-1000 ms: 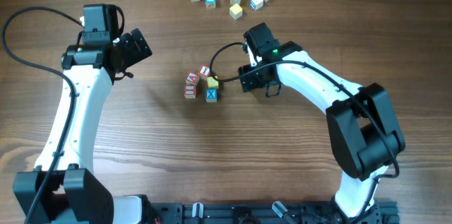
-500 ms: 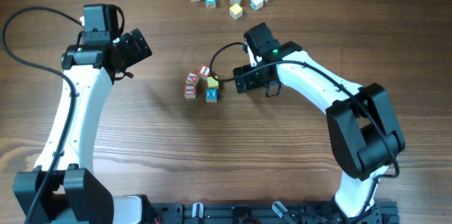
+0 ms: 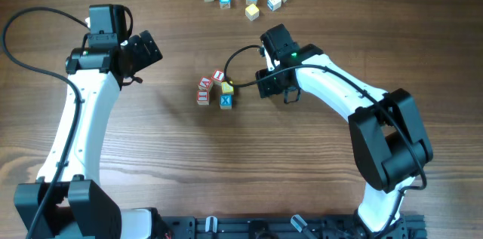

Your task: Form a circle

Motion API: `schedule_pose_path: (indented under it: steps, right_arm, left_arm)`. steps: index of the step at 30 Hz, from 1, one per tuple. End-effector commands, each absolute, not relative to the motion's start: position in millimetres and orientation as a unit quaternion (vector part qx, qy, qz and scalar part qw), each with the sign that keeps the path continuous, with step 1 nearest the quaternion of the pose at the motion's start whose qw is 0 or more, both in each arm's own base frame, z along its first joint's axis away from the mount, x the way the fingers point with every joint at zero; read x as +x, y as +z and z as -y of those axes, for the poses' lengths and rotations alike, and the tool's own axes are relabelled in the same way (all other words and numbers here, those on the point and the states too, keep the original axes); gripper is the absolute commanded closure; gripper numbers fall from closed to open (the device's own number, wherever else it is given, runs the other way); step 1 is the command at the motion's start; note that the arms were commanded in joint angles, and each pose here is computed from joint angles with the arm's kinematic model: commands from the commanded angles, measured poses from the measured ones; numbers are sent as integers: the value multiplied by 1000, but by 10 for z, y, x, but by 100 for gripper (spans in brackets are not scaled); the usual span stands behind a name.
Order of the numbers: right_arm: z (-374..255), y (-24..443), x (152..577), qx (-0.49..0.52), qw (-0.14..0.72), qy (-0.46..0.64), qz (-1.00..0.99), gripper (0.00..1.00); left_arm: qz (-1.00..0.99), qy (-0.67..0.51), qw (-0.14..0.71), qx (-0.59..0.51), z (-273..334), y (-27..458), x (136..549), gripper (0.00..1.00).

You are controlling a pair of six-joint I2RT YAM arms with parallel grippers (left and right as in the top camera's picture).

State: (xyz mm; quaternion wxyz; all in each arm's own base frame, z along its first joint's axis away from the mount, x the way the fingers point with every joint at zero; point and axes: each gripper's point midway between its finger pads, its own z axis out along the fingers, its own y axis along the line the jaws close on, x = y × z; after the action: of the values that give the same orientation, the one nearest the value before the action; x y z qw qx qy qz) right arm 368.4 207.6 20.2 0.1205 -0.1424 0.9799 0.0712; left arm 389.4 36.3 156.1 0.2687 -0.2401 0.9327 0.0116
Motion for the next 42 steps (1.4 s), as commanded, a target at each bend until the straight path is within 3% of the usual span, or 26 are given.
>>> schedule_pose_path:
  steps: [1,6,16,18,23,31,42]
  right_arm:
    - [-2058,123,3657,-144,113,65,-981,41]
    - [-2057,122,3654,-144,113,65,-981,41]
    - [-2059,150,3668,-143,115,65,-981,59]
    - [-2075,236,3699,-143,124,68,-980,67]
    - [-2084,522,3698,-142,145,78,-976,69]
    - [-2331,1039,3355,-124,142,144,-971,70]
    - [-3156,1019,2630,-70,101,177,-976,75]
  left_arm:
    - [-928,15,279,-248,-397,1639,3905,0]
    - [-928,15,279,-247,-397,1639,3905,0]
    - [-928,15,279,-247,-397,1639,3905,0]
    - [-928,15,279,-247,-397,1640,3906,0]
    - [-928,15,279,-247,-397,1640,3906,0]
    - [-928,15,279,-247,-397,1640,3906,0]
    - [-928,15,279,-247,-397,1639,3905,0]
